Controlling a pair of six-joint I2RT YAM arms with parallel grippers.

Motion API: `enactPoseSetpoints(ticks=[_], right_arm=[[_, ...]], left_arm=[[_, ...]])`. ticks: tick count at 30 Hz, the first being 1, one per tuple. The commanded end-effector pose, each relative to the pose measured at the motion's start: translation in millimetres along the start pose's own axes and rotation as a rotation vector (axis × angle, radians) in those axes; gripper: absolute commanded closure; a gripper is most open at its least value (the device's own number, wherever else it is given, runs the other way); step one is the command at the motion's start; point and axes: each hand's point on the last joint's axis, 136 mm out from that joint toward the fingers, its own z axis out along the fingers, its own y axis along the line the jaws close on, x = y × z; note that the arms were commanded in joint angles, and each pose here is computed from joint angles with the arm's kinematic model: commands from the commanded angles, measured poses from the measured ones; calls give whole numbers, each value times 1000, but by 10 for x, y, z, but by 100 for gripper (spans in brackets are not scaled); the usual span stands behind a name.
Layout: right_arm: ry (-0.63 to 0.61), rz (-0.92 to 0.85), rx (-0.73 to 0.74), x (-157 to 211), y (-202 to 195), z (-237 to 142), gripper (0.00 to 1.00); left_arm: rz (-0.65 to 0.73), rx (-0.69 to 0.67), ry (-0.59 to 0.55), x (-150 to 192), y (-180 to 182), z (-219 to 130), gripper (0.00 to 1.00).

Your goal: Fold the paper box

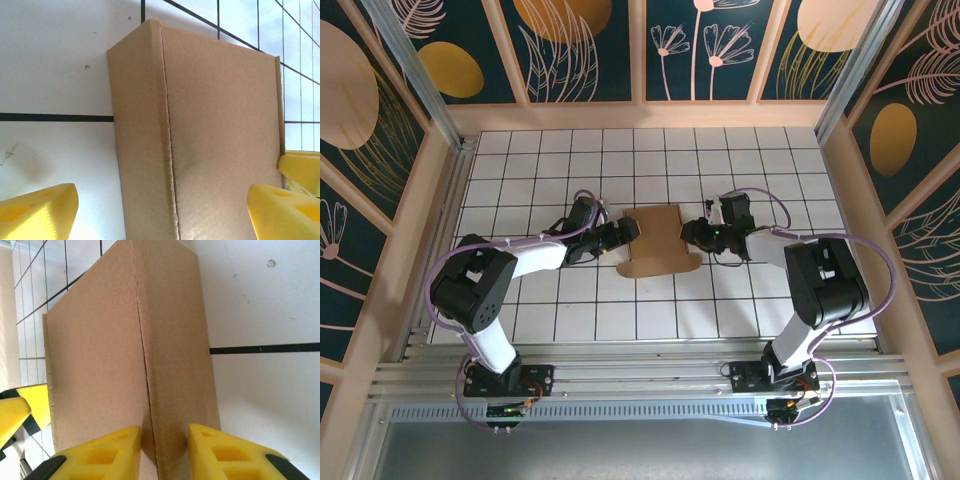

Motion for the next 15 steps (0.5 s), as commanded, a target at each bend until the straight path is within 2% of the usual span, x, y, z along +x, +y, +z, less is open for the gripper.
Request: enactPoseSetpoints(ticks=[1, 5, 9, 15], right_arm=[[11, 25, 8, 52, -180, 40, 71], [34, 62, -45, 110, -328, 4, 74], [61, 83, -76, 156, -379, 2, 75], [54, 78, -109, 121, -287, -24, 75]], left_arm=[[35, 34, -25, -60, -128, -99, 10], [-1, 26, -15, -57, -84, -8, 6], [-62, 145, 28, 11, -231, 94, 5], [-97, 272, 20, -24, -419, 133, 12]])
